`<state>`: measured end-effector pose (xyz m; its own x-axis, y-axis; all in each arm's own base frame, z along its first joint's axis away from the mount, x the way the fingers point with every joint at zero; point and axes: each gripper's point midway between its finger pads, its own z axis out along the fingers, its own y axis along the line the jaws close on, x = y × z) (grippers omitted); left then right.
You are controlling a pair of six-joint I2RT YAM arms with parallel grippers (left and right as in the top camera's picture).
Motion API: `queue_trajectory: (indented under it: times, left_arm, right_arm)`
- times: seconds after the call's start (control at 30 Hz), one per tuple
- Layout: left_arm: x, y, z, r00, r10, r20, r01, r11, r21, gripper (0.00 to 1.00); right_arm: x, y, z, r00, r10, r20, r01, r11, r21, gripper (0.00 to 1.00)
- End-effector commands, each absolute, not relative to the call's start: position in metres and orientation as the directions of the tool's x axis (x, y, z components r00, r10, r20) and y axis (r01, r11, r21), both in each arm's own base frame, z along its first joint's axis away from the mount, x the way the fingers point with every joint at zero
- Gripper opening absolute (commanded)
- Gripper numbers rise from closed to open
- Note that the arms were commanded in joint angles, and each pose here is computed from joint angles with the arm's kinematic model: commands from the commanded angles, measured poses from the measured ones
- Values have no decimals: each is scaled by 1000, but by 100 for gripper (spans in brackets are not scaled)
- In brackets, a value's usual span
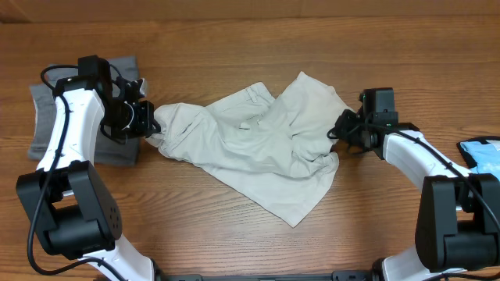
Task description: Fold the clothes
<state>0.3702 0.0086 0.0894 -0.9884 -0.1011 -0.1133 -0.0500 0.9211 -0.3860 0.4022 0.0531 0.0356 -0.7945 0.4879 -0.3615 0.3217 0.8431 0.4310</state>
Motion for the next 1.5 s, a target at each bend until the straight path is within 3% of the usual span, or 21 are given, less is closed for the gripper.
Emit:
queue_trajectory:
  times: [0.0,0.2,0.37,0.4,0.5,0.53,0.57,0.7,0.83,0.93,1.1,1.17,1.47]
  left_arm:
    - [374,0,104,-985,-65,-160,6,912,-410,4]
    - [372,-1,104,-986,-56,-158,14,912,-409,4]
    - [372,-3,104,-986,-46,-160,24,912,-409,4]
    - [372,-5,104,-986,-42,-160,27,912,-409,4]
    - [373,-10,104,-987,-29,-161,40,912,-409,4]
    - [373,-10,104,-986,-27,-162,42,912,-408,4]
    - [373,-11,104,-987,-25,-162,44,912,-408,4]
    - [373,-12,104,-986,-20,-164,49,912,-408,4]
    - [373,-12,104,-986,-21,-163,48,912,-408,5]
    - [373,-12,104,-986,-21,-163,48,912,-408,5]
    - [373,-12,104,-986,-21,-163,48,912,-408,5]
    - [372,-12,104,-987,-21,-160,46,912,-409,5]
    - [370,-12,104,-988,-22,-152,44,911,-410,6]
  right_arm:
    - [433,40,63,-734,479,-480,263,854,450,4]
    - [500,-15,166,-542,532,-651,230,839,494,4]
    - [522,-58,251,-422,511,-748,207,858,470,4]
    - [523,-64,259,-411,506,-758,208,862,463,10]
    - [519,-79,261,-418,491,-764,227,871,435,82]
    - [514,-82,254,-437,498,-749,248,867,432,98]
    - [507,-86,244,-468,508,-723,275,861,427,100]
    - [475,-90,200,-596,549,-585,379,836,398,100]
    - [424,-79,156,-732,573,-368,474,817,328,100]
    - [383,-61,129,-794,585,-165,530,799,284,92]
    - [321,-18,84,-842,529,106,539,817,205,88]
    - [306,0,73,-856,487,173,516,826,228,84]
    - [232,50,22,-832,394,390,497,842,209,84]
